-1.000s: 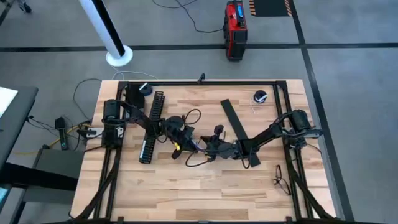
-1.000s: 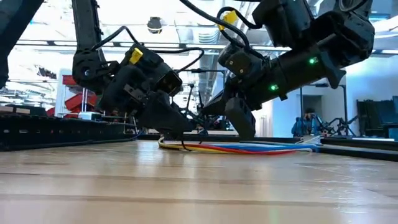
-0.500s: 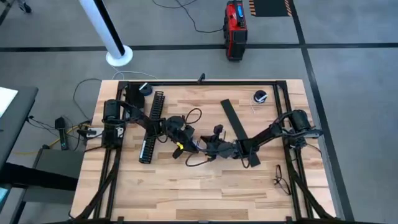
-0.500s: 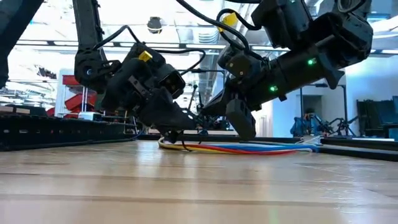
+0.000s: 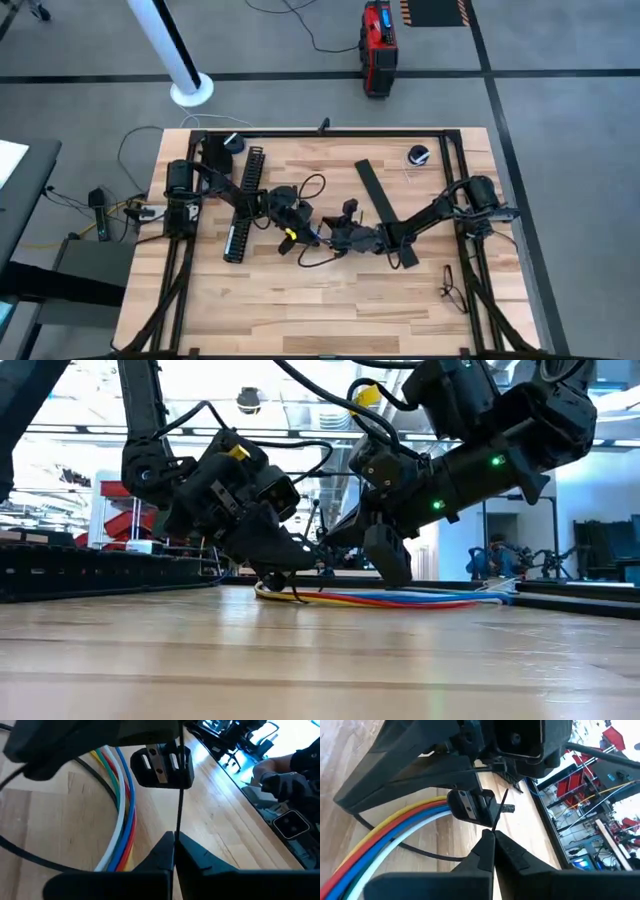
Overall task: Ziptie cables
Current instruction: Wrap the black zip tie on the cable
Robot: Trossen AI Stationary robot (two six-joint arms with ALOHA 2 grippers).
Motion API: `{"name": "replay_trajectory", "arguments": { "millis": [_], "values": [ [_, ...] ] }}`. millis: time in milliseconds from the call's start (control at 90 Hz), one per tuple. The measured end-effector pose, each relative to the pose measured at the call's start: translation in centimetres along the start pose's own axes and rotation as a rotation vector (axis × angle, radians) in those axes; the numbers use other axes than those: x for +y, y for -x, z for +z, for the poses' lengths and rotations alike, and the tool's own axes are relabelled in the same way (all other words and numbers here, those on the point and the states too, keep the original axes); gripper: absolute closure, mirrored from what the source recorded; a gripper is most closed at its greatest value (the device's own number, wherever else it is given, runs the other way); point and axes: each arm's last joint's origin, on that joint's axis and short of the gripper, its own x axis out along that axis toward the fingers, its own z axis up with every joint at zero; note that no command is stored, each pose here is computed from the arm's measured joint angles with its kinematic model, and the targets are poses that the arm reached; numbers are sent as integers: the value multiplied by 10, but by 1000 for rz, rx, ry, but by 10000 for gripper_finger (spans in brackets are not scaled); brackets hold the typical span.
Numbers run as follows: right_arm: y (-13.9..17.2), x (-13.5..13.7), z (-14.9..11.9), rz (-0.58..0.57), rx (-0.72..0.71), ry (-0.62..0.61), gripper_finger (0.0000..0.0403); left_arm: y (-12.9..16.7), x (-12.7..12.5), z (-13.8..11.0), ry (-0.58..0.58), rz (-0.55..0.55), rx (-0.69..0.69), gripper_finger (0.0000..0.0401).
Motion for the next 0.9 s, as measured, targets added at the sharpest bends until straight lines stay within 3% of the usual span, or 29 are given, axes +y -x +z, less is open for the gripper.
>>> {"name": "replay_trajectory", "arguments": {
  "millis": [367, 667, 900],
  "values": [
    [-6, 2, 8, 50, 85, 91, 403, 0, 0, 0, 40, 24, 2, 401],
    [-6, -1, 11, -60, 163, 100, 403, 0, 1, 0, 73, 42, -3, 401],
    [0, 6, 15, -49, 147, 96, 403, 0, 2, 1, 115, 75, -13, 401]
  ]
}}
